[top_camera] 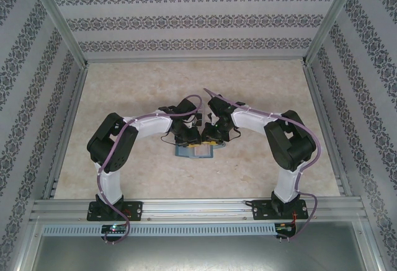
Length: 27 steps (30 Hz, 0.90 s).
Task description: Take the credit cards out of the card holder
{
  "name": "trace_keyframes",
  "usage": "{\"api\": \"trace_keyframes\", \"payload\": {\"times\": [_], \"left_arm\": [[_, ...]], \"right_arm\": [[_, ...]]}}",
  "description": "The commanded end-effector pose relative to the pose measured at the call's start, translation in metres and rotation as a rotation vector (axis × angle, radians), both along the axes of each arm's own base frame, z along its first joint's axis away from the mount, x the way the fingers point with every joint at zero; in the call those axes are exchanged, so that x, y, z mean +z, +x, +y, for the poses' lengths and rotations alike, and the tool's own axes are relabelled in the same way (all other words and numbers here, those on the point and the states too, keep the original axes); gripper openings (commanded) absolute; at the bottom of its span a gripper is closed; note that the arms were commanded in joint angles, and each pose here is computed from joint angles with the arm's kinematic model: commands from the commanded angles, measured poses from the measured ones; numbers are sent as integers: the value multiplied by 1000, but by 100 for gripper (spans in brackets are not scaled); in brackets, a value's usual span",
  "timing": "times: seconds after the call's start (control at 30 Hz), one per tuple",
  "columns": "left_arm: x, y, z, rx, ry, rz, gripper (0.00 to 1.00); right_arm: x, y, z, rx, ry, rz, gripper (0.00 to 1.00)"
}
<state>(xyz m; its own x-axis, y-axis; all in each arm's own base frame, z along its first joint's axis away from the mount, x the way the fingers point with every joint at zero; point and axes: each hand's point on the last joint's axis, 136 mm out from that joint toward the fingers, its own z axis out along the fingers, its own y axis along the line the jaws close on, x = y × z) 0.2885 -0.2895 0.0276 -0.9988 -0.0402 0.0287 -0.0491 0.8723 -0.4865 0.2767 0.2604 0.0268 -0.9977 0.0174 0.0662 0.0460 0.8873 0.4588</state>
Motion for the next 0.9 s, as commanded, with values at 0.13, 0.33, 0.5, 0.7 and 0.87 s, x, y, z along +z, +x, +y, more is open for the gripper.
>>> {"api": "trace_keyframes", "payload": {"times": [0.13, 0.33, 0.5, 0.7, 0.87], "left_arm": [[3, 1, 9, -19, 50, -11, 23], [7, 1, 13, -21, 68, -24, 24], [15, 3, 12, -20, 63, -37, 25], [26, 6, 7, -5, 19, -64, 26], [30, 8, 3, 15, -22, -72, 27]], "right_arm": [[-17, -12, -14, 20, -90, 34, 29], [-15, -12, -17, 26, -107, 28, 29], [-8, -10, -15, 27, -100, 17, 29], [8, -8, -11, 30, -81, -13, 29], [17, -7, -6, 28, -58, -29, 29]]}}
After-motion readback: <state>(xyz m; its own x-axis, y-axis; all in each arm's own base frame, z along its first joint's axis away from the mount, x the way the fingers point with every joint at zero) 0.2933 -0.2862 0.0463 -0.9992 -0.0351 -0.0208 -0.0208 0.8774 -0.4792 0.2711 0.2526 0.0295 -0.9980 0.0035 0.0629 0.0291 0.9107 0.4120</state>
